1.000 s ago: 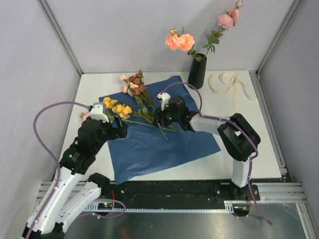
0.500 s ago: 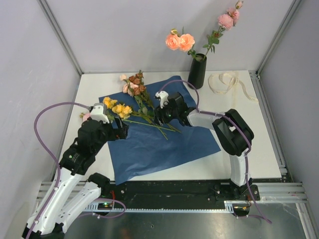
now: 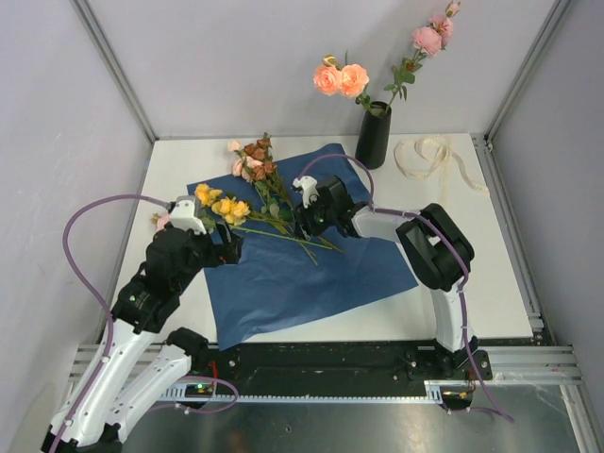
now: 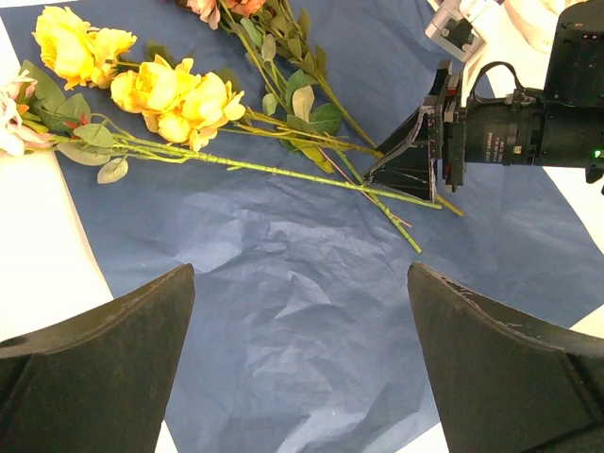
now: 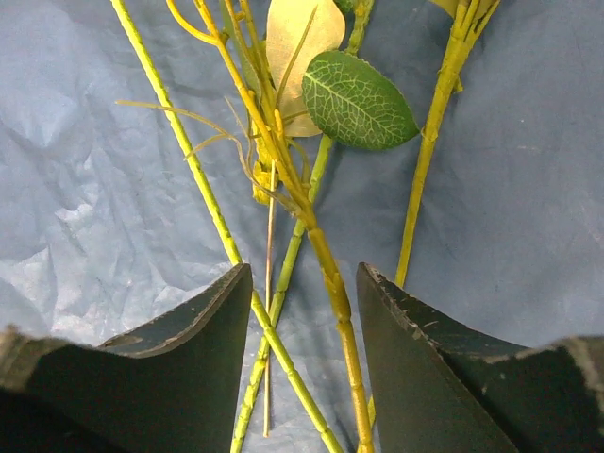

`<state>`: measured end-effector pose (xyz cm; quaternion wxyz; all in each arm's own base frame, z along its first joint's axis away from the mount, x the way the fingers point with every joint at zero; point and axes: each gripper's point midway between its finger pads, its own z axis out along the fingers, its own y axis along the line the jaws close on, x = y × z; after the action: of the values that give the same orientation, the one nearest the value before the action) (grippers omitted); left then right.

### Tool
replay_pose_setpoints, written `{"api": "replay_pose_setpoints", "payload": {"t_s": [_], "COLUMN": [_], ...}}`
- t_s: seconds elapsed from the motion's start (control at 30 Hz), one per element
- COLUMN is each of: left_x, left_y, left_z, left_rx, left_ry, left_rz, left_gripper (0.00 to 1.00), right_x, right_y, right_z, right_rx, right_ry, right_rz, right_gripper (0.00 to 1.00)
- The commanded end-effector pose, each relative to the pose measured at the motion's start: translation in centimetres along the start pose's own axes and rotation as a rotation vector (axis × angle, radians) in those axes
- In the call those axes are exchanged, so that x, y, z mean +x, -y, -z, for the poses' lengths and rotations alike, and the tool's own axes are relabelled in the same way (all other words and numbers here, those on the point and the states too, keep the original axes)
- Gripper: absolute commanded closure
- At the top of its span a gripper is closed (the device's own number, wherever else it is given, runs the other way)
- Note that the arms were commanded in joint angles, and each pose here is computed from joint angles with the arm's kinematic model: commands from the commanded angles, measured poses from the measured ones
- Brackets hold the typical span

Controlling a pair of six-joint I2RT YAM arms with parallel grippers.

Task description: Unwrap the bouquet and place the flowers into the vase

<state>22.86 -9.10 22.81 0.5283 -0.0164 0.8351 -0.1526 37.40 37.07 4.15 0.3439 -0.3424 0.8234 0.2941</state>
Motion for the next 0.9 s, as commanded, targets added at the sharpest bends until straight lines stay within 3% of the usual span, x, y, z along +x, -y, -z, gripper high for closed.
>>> {"api": "replay_pose_setpoints", "payload": {"t_s": [0.0,0.33,0.87], "left_x": [-0.5,-0.4,-0.9], "left_y": [0.3,0.4,1.8], "left_z": [0.0,0.1,-0.4], "left_rx": [0.014,0.017,0.034], "left_ry": [0.026,0.024,-0.008], "left_rz": [0.008,0.008,0.18], "left_gripper": [0.01,0.01,0.03], "right_x": [-1.9,-3.5,-11.4], "right_y": [0.3,-0.2,-4.8], "right_z": [-0.3,0.4,6.4], "right_rx": [0.002,-0.012,-0.24], "right_ry": [0.042,0.088,0.38], "right_rz": [0.046,0.047,-0.061], "right_gripper": [0.48,0.97,1.0]}}
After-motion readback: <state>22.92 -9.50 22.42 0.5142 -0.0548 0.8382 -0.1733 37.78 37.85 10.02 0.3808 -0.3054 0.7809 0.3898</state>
